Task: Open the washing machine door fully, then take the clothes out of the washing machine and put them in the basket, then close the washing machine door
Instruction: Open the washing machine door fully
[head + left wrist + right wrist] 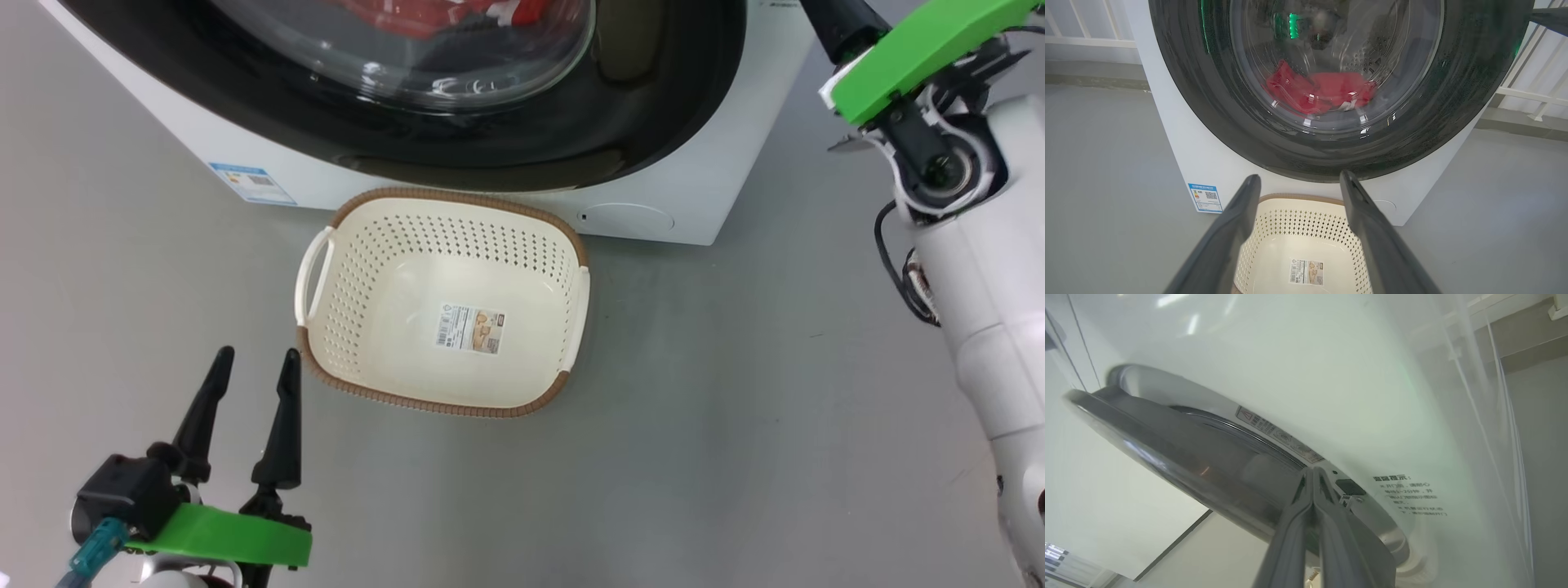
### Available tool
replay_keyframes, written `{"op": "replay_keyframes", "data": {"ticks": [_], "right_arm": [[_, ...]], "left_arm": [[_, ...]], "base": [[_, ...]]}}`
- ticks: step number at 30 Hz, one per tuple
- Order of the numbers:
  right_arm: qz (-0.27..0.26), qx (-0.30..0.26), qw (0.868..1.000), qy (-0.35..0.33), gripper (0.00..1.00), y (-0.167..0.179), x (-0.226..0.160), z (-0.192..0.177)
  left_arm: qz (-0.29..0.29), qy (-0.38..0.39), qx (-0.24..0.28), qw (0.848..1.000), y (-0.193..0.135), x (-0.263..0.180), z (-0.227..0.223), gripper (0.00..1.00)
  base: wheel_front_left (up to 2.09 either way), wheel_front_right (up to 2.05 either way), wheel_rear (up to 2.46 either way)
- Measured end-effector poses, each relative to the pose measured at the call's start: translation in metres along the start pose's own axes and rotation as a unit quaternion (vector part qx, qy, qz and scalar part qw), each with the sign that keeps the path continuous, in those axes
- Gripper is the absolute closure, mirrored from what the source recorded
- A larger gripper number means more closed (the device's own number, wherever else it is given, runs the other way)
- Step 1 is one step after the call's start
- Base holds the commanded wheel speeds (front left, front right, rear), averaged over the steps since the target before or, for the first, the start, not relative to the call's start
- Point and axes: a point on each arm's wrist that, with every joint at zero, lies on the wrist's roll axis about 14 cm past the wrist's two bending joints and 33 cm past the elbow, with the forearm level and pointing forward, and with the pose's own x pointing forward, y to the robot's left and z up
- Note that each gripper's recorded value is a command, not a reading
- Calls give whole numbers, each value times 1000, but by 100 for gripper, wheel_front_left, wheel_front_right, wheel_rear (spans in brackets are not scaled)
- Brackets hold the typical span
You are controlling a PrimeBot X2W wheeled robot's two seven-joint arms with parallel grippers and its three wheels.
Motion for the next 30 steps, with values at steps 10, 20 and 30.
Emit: {"op": "replay_keyframes", "data": {"ticks": [10, 20, 30], "right_arm": [[7, 102, 992, 80, 100, -4, 15, -23], [3, 181, 975, 132, 100, -11, 26, -38], [23, 255, 951, 173, 100, -5, 29, -50]], "left_arm": [[-1, 2, 1, 1000, 1, 8, -2, 0], [2, 9, -1, 1000, 3, 8, -6, 0], [6, 8, 1, 1000, 6, 7, -4, 0]], "base": [[0, 0, 0], [0, 0, 0], [0, 0, 0]]}}
